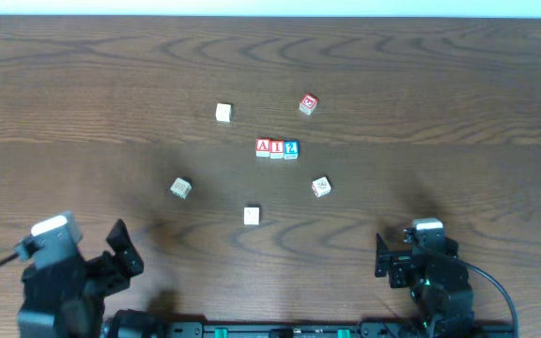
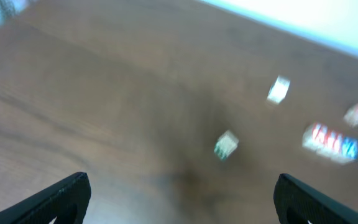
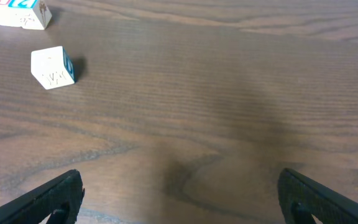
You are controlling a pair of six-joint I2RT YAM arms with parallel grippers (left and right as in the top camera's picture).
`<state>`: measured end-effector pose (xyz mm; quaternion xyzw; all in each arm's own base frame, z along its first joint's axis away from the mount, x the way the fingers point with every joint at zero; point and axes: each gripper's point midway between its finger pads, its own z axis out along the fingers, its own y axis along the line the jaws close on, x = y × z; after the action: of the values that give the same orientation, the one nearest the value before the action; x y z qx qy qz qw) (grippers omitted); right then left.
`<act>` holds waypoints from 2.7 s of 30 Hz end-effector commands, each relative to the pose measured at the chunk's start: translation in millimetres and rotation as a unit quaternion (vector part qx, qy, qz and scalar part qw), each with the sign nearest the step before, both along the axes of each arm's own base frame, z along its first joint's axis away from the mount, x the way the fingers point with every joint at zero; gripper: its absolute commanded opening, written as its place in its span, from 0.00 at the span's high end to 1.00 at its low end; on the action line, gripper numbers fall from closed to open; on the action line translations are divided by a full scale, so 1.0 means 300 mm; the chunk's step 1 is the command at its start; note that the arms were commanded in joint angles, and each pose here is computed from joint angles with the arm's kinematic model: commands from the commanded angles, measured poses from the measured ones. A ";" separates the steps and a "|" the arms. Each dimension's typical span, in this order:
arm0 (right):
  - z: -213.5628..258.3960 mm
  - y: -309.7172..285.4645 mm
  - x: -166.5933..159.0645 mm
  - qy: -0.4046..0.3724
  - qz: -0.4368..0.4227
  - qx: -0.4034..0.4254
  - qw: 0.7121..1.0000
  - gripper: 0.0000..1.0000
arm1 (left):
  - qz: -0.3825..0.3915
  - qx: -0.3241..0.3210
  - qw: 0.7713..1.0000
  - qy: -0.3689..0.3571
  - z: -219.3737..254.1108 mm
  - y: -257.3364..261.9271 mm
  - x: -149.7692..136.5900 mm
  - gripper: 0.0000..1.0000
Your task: Spell out Ai2
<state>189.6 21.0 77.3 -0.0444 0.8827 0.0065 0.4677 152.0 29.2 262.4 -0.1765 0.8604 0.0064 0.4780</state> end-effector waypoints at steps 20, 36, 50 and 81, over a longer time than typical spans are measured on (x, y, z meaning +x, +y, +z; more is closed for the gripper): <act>-0.007 -0.003 0.000 -0.001 0.002 -0.004 1.000 0.01 | 0.016 -0.004 1.000 -0.026 -0.440 0.015 0.072 0.05; -0.007 -0.003 0.000 -0.001 0.002 -0.004 1.000 0.01 | 0.021 -0.006 0.999 0.040 -0.626 0.015 0.066 0.05; -0.007 -0.003 0.000 0.000 0.002 -0.004 1.000 0.01 | 0.025 -0.010 0.998 0.059 -0.684 0.015 0.060 0.05; -0.007 -0.003 0.000 0.000 0.002 -0.004 1.000 0.01 | 0.025 -0.010 0.998 0.059 -0.684 0.015 0.060 0.05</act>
<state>189.5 21.0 77.2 -0.0451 0.8828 0.0065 0.4676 174.2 33.1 71.5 -0.1990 0.8745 0.0160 0.4420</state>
